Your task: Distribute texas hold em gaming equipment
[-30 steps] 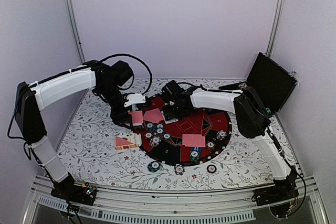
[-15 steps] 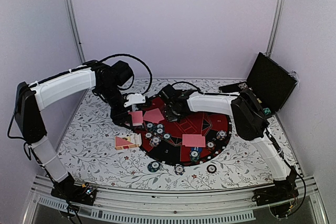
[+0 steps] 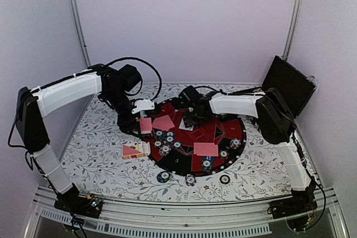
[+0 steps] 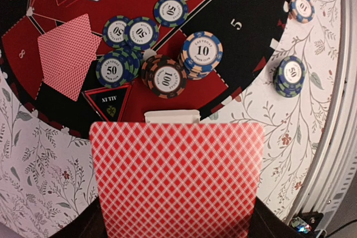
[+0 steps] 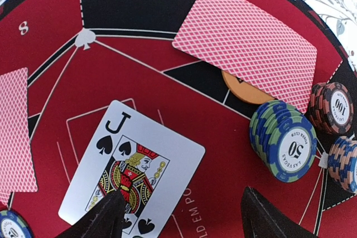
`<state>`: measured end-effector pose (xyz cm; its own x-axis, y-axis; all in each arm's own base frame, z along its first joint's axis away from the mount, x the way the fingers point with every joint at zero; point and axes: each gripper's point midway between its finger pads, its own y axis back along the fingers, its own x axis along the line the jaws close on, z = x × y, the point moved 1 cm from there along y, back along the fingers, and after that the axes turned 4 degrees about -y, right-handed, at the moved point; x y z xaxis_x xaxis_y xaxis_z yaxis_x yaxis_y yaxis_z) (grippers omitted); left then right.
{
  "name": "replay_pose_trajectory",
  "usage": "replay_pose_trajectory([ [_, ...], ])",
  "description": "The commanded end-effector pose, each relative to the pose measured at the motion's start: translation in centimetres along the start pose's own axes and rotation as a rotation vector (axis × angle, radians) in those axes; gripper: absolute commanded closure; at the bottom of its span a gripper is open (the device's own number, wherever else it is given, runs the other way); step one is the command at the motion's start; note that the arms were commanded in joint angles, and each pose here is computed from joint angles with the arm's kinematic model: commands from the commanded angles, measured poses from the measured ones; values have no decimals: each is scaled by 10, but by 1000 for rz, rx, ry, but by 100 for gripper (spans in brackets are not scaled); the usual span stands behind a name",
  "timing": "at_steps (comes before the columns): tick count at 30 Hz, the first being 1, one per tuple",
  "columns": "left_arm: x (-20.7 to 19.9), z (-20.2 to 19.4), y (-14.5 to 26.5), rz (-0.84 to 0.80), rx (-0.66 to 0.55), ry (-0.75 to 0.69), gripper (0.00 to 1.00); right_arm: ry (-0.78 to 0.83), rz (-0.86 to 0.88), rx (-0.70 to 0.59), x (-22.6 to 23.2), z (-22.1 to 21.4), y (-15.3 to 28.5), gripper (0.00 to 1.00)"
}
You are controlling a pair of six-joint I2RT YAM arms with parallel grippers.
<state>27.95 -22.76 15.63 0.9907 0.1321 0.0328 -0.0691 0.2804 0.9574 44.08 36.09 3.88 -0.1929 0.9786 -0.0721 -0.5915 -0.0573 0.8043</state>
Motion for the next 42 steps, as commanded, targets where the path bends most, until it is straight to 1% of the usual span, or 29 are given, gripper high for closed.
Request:
replay_pose_trajectory([
  [1, 0, 3, 4, -4, -19, 1, 100, -108, 147, -39, -1, 38, 50, 25],
  [3, 0, 4, 3, -8, -21, 1, 100, -149, 242, -39, 5, 43, 66, 22],
  [4, 0, 4, 4, -7, -22, 1, 100, -175, 309, -52, 8, 50, 83, 20],
  [5, 0, 5, 4, -7, -24, 0, 100, -193, 368, -44, 13, 48, 90, 17],
  [9, 0, 5, 2, -8, -23, -3, 100, -301, 760, 0, 46, 42, 144, 13],
  [10, 1, 6, 2, -5, -26, -3, 100, -314, 849, 20, 53, 38, 155, 13],
  [12, 2, 9, 3, -2, -31, -5, 100, -354, 1036, 113, 72, 26, 176, 12],
  [15, 3, 11, 4, 2, -37, -5, 100, -386, 1174, 190, 92, 9, 185, 11],
  [16, 2, 12, 5, 3, -40, -5, 100, -402, 1200, 222, 98, 5, 188, 11],
  [21, 0, 11, 4, 1, -35, -5, 100, -391, 1292, 304, 128, -9, 194, 11],
  [27, 0, 13, 3, 4, -35, -8, 100, -383, 1368, 352, 149, -14, 202, 11],
  [36, 0, 20, 5, 7, -44, -17, 100, -385, 1393, 416, 172, -21, 194, 11],
  [42, -4, 23, 8, -1, -56, -21, 100, -394, 1417, 429, 182, -17, 188, 11],
])
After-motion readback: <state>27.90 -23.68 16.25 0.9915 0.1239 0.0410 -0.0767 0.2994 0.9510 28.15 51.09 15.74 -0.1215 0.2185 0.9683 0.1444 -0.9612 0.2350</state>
